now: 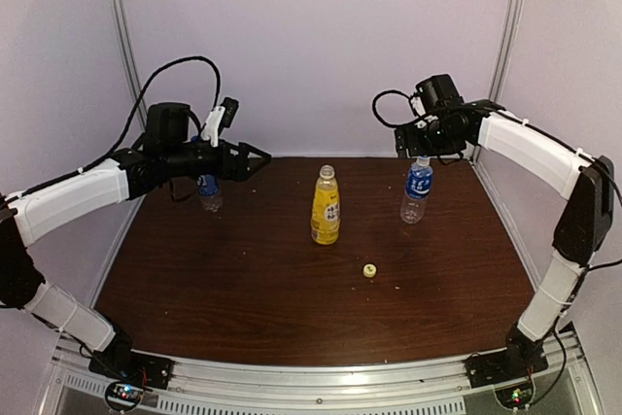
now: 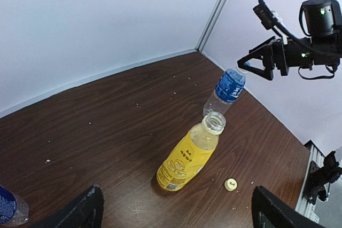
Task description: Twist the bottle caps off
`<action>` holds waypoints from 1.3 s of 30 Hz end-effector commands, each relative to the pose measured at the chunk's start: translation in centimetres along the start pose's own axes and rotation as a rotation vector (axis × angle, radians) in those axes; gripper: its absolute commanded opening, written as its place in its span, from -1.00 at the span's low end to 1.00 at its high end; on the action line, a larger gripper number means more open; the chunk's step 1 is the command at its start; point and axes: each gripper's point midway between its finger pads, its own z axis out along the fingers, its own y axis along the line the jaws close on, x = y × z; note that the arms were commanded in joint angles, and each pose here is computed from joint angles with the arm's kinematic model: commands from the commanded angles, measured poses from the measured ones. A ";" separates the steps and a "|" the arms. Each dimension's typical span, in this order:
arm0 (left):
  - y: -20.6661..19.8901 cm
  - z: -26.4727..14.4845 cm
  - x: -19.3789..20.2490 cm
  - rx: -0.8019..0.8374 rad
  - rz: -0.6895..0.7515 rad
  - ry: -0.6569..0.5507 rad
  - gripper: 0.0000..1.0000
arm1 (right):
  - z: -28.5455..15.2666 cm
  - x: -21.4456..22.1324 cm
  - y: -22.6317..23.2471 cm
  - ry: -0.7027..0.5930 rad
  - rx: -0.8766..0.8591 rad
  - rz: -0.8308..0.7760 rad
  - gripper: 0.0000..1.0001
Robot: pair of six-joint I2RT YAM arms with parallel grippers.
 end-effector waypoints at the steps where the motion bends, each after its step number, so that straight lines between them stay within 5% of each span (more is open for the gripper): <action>1: -0.5 -0.7 -1.8 0.018 0.009 -0.053 0.95 | 1.8 1.4 -1.0 0.079 0.037 0.004 0.82; 12: -0.5 0.0 -1.1 0.039 -0.005 -0.033 0.95 | 3.6 2.2 -2.5 0.105 0.084 -0.001 0.47; 25: 0.3 0.4 -0.5 0.008 -0.022 -0.026 0.95 | 3.1 1.9 -2.8 0.115 0.067 -0.017 -0.45; 32: -0.2 0.3 -0.5 0.041 -0.053 -0.026 0.95 | -1.1 0.5 -1.5 0.052 -0.030 -0.004 -0.74; 39: -4.0 0.6 -1.0 0.280 -0.122 -0.008 0.95 | -8.3 -0.1 2.7 0.014 -0.187 -0.085 -0.83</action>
